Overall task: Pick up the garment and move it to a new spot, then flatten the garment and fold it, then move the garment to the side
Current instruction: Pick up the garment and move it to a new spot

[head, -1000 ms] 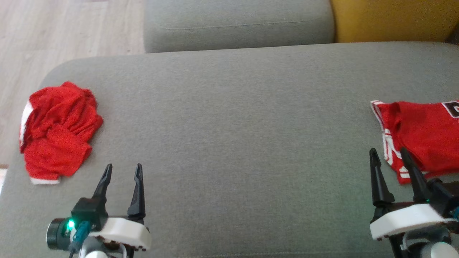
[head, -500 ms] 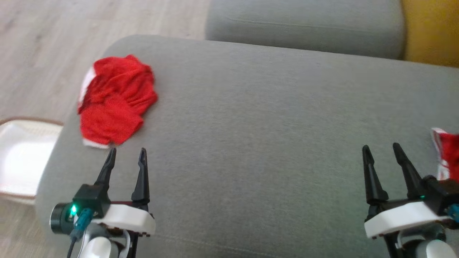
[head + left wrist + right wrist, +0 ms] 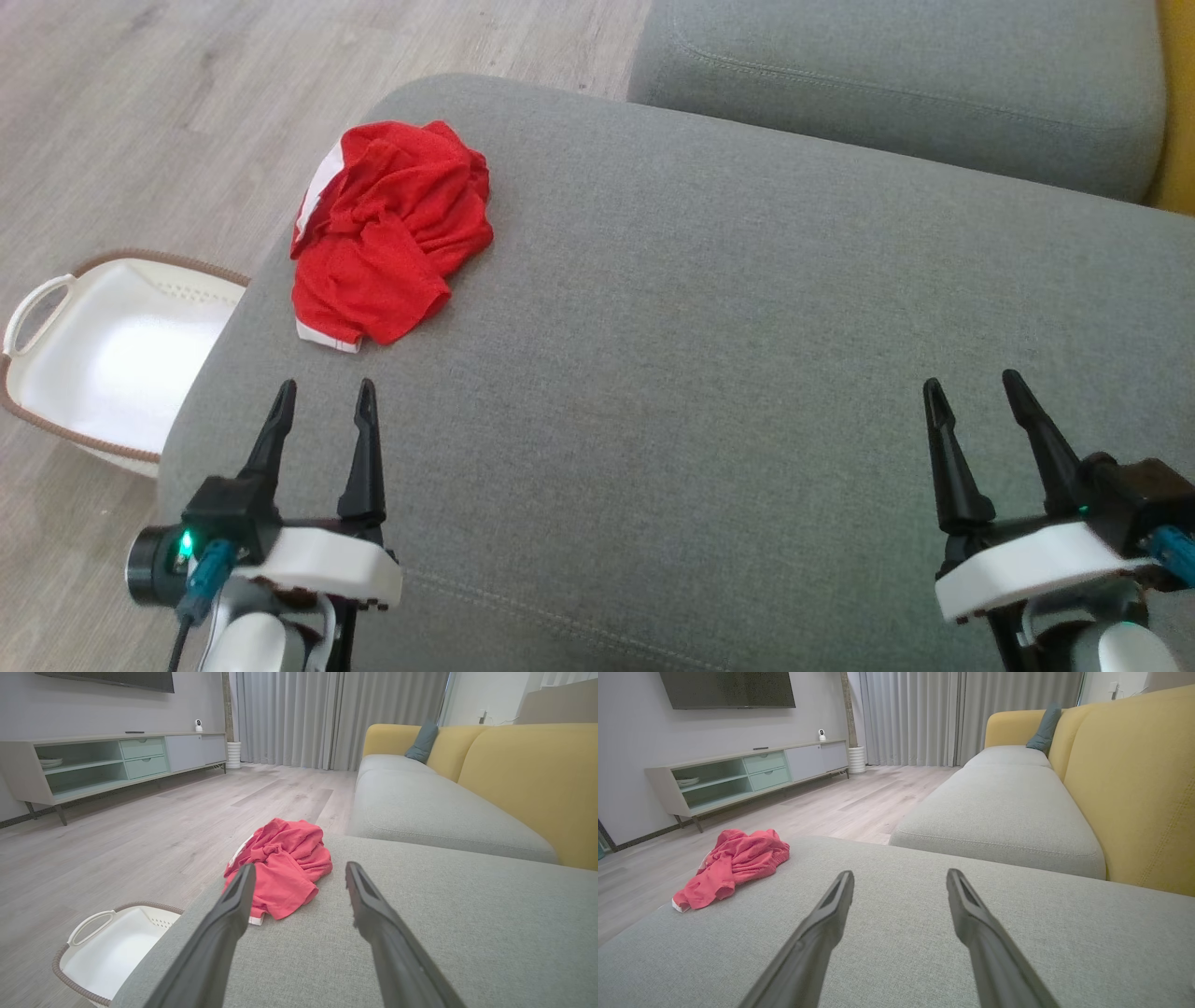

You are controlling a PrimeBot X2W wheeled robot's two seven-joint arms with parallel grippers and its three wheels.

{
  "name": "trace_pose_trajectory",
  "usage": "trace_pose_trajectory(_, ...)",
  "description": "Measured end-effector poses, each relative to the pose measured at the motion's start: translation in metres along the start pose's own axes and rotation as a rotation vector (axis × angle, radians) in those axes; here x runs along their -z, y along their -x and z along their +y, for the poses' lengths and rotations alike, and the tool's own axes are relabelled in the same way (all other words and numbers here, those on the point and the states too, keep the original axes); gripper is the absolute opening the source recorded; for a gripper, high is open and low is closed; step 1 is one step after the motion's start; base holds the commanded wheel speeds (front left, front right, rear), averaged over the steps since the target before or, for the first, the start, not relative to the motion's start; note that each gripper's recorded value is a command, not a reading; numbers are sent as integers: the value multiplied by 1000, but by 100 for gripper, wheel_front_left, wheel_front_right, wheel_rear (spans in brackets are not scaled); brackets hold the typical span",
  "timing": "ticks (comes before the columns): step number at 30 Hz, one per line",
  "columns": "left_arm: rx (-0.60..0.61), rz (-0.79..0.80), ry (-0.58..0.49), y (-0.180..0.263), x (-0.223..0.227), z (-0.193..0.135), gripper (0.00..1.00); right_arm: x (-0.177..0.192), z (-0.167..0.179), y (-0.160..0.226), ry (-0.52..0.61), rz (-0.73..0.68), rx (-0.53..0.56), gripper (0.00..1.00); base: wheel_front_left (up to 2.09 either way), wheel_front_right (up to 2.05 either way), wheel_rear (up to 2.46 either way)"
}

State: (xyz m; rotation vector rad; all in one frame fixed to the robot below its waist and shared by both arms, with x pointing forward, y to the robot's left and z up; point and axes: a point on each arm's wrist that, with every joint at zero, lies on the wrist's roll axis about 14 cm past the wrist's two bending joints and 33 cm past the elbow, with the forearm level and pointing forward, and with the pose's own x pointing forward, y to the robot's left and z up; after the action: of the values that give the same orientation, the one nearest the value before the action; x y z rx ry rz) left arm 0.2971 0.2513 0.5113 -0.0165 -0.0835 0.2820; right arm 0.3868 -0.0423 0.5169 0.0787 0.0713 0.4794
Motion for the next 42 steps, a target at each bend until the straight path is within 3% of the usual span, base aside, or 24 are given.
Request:
trace_pose_trajectory(13,-13,14,-18,-20,4,1,100,7,-4,-8,-16,24,1,100,0,0,0)
trace_pose_trajectory(22,46,31,-2,-100,11,-16,100,9,-28,-42,25,41,-4,100,0,0,0)
trace_pose_trajectory(30,14,249,-24,-148,89,-9,100,40,-61,-56,18,110,43,100,0,0,0)
trace_pose_trajectory(36,-15,472,-71,-146,155,7,100,58,-78,-60,20,149,68,100,0,0,0)
trace_pose_trajectory(42,-35,574,-55,-147,177,13,100,65,-83,-58,16,168,79,100,0,0,0)
